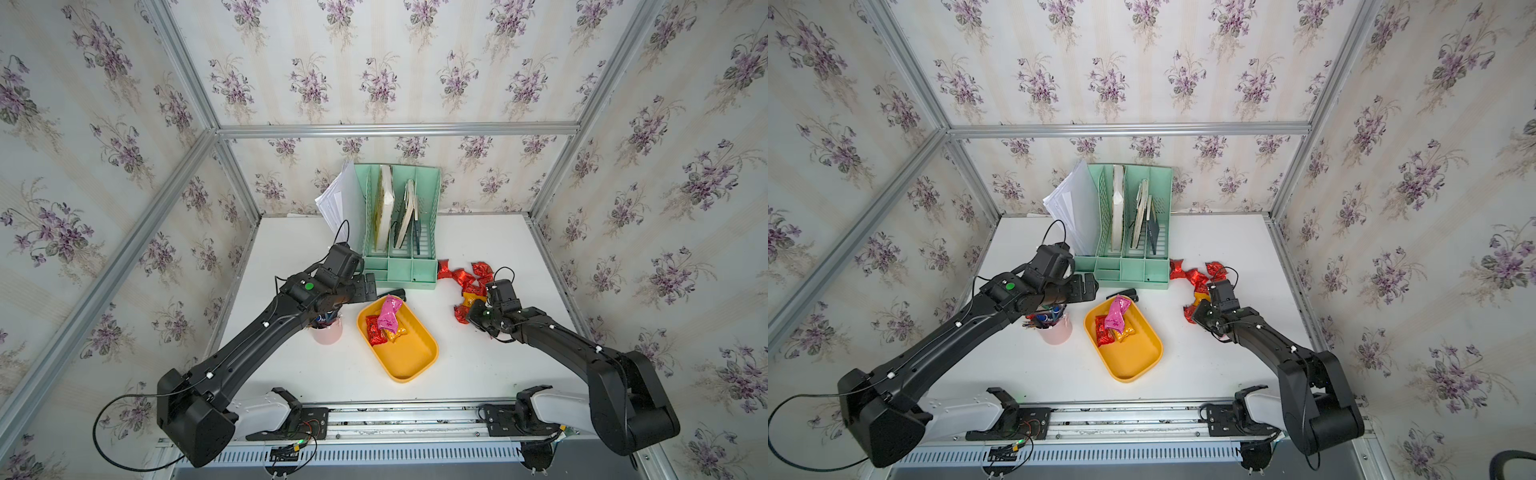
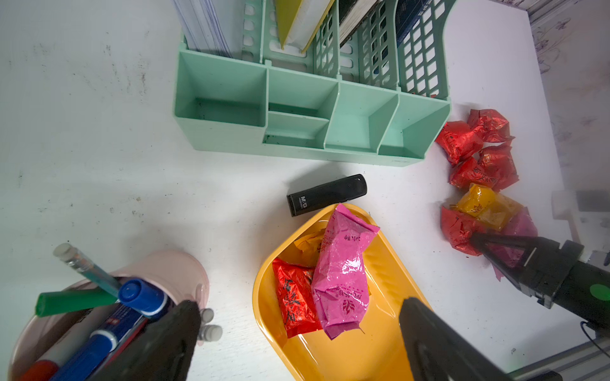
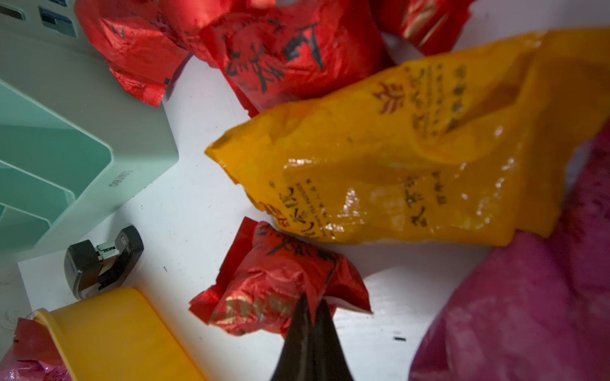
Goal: Put the tea bags into the storage box
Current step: Pick up the tea bag from the center of the board, then place the tea bag in the storage box.
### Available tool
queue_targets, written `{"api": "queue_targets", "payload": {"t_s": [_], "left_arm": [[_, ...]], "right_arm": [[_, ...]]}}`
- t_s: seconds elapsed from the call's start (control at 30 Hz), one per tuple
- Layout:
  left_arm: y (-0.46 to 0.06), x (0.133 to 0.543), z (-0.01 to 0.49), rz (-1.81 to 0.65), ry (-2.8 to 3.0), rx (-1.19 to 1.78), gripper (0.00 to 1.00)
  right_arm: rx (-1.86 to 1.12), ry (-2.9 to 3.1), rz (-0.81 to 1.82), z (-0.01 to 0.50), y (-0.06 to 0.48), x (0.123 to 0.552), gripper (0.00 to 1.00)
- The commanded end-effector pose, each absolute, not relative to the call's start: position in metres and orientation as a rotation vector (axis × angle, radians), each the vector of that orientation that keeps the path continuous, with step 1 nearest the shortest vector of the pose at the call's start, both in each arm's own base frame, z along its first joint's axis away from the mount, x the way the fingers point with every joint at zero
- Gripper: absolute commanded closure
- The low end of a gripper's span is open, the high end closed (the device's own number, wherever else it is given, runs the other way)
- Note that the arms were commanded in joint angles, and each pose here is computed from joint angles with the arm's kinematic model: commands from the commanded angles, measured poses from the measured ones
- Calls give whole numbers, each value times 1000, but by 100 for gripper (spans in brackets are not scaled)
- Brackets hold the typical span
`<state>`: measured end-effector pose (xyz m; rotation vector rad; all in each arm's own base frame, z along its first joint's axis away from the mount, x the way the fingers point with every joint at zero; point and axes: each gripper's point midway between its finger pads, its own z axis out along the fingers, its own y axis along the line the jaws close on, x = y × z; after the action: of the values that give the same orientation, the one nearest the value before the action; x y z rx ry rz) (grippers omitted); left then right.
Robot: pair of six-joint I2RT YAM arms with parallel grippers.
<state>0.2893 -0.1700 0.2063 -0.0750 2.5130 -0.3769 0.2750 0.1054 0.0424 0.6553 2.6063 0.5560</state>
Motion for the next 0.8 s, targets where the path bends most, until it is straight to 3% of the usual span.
{"api": "queue_targets", "payload": {"t_s": [0.0, 0.3, 0.47, 0.77], "left_arm": [[-164, 290, 207, -366, 2494, -125, 1], [-158, 286, 209, -377, 2471, -204, 1], [-150, 282, 211, -366, 2454, -248, 1], [-123, 260, 216, -307, 2436, -309, 1]], "right_arm": [[594, 2597, 564, 53, 108, 278, 100], [237, 2437, 844, 128, 164, 285, 100], [-191, 2428, 908, 159, 241, 268, 100], [-756, 2406, 737, 154, 349, 238, 100]]}}
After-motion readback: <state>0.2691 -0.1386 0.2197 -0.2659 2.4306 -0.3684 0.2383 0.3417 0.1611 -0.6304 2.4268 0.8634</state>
